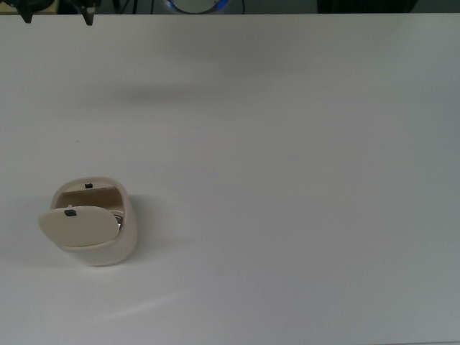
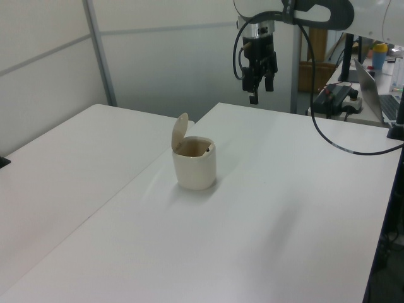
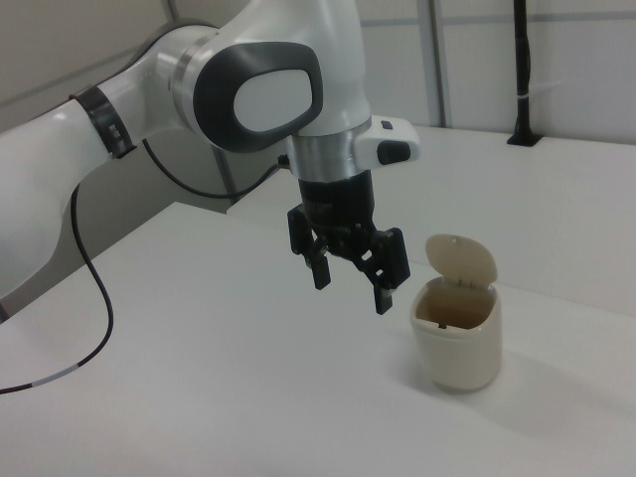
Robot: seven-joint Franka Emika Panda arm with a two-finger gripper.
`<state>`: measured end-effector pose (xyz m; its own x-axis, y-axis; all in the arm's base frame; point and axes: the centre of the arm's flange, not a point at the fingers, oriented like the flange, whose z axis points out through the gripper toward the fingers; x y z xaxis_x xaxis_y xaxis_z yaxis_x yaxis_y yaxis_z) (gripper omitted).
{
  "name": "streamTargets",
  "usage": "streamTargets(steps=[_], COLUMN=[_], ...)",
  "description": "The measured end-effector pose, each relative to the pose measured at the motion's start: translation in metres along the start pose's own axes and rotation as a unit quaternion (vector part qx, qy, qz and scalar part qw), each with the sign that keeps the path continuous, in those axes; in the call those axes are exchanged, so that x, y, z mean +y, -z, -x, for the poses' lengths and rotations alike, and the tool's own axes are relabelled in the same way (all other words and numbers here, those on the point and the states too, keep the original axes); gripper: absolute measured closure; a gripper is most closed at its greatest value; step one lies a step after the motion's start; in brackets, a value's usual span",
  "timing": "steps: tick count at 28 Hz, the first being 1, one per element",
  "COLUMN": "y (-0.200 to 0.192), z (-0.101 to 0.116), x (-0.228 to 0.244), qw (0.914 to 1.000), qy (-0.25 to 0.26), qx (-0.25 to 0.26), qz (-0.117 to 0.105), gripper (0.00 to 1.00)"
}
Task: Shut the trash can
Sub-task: 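Move the gripper down toward the raised lid of the cream trash can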
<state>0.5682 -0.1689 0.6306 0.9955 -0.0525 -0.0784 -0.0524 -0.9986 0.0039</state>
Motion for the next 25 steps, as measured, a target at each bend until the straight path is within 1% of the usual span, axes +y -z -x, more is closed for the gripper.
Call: streamTargets(steps=[2,4,7,12,15,17,20,25], y=[0.0,0.0,-0.001,-0.002,-0.007,-0.009,-0.009,-0.012], z=[0.0,-0.001,-0.002,-0.005,-0.01,-0.018,-0.035,-0.061], x=[-0.001,-0.003,-0.006,-0.015,-0.024,-0.028,-0.03,-0.033], qw=[1.0,0.9999,0.9997,0.9995,0.9992,0.9989,0.9971,0.9915], qy=[0.0,0.002,0.004,0.012,0.021,0.023,0.019,-0.014], qx=[0.0,0.003,0.006,0.005,0.005,0.022,0.065,0.126], qz=[-0.002,-0.014,-0.023,-0.029,-0.033,-0.035,-0.034,-0.028], gripper=[0.0,0.0,0.0,0.0,0.0,0.0,0.0,0.0])
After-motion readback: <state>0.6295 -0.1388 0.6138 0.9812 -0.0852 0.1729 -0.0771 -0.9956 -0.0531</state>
